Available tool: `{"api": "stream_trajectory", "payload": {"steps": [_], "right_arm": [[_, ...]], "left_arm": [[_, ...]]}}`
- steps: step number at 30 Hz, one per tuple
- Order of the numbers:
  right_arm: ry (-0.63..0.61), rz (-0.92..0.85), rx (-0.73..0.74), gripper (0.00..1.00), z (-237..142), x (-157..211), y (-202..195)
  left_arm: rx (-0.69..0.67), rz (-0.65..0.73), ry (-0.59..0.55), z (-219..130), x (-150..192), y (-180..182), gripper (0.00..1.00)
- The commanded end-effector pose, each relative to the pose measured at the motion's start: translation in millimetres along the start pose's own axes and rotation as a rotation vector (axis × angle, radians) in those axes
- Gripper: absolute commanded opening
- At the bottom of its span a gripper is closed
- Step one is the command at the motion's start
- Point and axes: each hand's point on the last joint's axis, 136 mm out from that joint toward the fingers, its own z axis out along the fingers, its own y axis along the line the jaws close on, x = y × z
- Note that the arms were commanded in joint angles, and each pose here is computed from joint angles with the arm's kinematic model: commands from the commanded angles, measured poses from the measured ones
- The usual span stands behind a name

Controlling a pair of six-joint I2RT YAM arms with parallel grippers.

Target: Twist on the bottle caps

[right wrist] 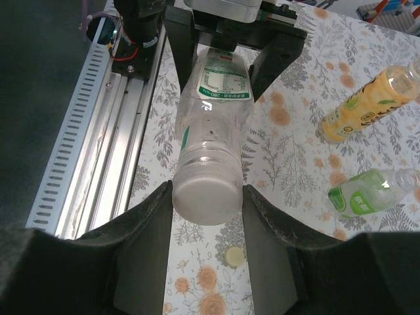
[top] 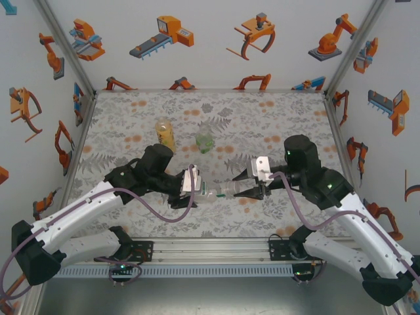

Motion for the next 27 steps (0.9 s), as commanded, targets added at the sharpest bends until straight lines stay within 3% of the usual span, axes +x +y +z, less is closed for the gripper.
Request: {"api": "stream_trajectory", "payload": {"steps": [1,13,18,27], "right_arm": [[-0.056,-0.006,-0.025,0.0,2.4,-7.9,5.8],[-0.078,0.274,0.059,0.0,6.5,-1.4,-10.9],[-0.09,0.527,0.181,0.0,9.9,14.0,-34.2],[-0.292,1.014,0.441,0.0,-4.9,36.7,-72.5]], "left_arm": [[0.018,0.05,-0.084,-6.1,-23.0,-4.1,0.02],[-0.014,0.045,-0.072,-6.2,-21.8,1.7,0.01],[-0.044,0.044,-0.065,-7.5,-21.0,6.1,0.01],[-0.145,0.031,-0.06,-11.5,-19.0,20.4,0.01]]}}
